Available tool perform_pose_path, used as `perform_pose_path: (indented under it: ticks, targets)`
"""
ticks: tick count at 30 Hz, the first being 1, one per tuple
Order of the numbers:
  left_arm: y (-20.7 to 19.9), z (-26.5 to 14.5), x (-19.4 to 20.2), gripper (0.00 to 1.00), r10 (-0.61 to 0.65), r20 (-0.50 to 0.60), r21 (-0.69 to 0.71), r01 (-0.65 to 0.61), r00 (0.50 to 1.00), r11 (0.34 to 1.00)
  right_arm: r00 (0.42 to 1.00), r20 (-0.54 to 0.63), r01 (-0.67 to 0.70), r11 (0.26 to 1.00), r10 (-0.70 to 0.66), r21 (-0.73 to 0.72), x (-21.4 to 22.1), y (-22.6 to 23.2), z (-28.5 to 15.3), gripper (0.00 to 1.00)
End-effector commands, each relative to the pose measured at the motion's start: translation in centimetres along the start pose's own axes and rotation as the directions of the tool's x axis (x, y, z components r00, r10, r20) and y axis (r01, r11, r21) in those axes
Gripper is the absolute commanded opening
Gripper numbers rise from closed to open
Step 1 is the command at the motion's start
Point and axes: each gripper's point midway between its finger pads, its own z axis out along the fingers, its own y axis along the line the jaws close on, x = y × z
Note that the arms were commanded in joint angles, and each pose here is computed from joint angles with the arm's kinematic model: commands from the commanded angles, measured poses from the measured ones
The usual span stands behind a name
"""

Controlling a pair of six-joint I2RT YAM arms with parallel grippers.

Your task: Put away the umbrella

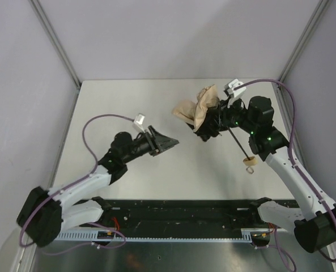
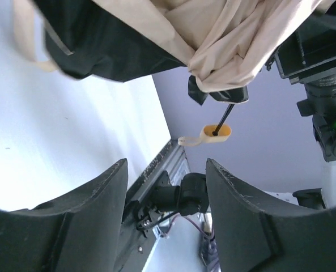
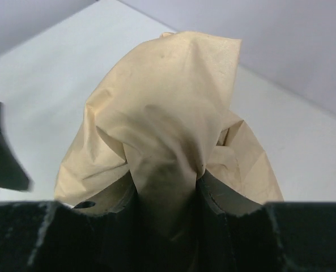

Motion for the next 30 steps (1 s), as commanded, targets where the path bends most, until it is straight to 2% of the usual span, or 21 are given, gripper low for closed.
perform_pose_path:
  ticks: [1,4,8,10,13,16,21,25,27,30]
  targets:
    - [1.2,-3.9,-1.6,0.61,0.07,0.086,-0.016,-0.069,0.994,0.997,0.922,0.055,0.379,0.922,-0.383,0.076,-4.1,-0.1,-0.5,0.0]
    - [3.4,-6.5,-2.1,0.63,0.081,0.133,-0.078,-0.071,0.988,0.994,0.825,-0.062,0.565,0.821,-0.562,0.08,-1.9,1.3,1.2,0.0]
    - [5.8,-9.2,-2.3,0.66,0.074,0.184,-0.167,-0.043,0.98,0.985,0.612,-0.275,0.764,0.644,-0.742,-0.036,4.2,3.9,4.2,0.0]
    - [6.5,-10.3,-2.4,0.67,0.088,0.207,-0.204,-0.045,0.975,0.978,0.528,-0.318,0.798,0.588,-0.788,-0.133,7.5,6.2,5.5,0.0]
    - [7.6,-11.8,-2.5,0.68,0.096,0.253,-0.246,-0.031,0.963,0.969,0.459,-0.304,0.785,0.542,-0.835,-0.302,13.0,11.0,7.1,0.0]
    - [8.3,-12.9,-2.7,0.69,0.097,0.296,-0.271,-0.014,0.95,0.962,0.438,-0.264,0.73,0.511,-0.859,-0.454,18.3,15.9,7.8,0.0]
    - [9.6,-13.6,-2.7,0.7,0.069,0.306,-0.343,0.042,0.95,0.938,0.504,-0.237,0.502,0.505,-0.831,-0.703,26.4,21.6,6.9,0.0]
    - [12.1,-14.6,-2.5,0.75,0.0,0.359,-0.436,0.168,0.933,0.884,0.576,-0.348,0.225,0.552,-0.74,-0.803,30.7,22.6,5.5,0.0]
    - [13.7,-15.2,-2.2,0.78,-0.047,0.392,-0.48,0.248,0.919,0.842,0.589,-0.427,0.105,0.589,-0.687,-0.801,32.0,22.5,4.9,0.0]
    - [15.6,-15.4,-1.1,0.86,-0.147,0.418,-0.508,0.365,0.896,0.78,0.574,-0.53,-0.043,0.623,-0.624,-0.781,33.9,22.2,3.8,0.0]
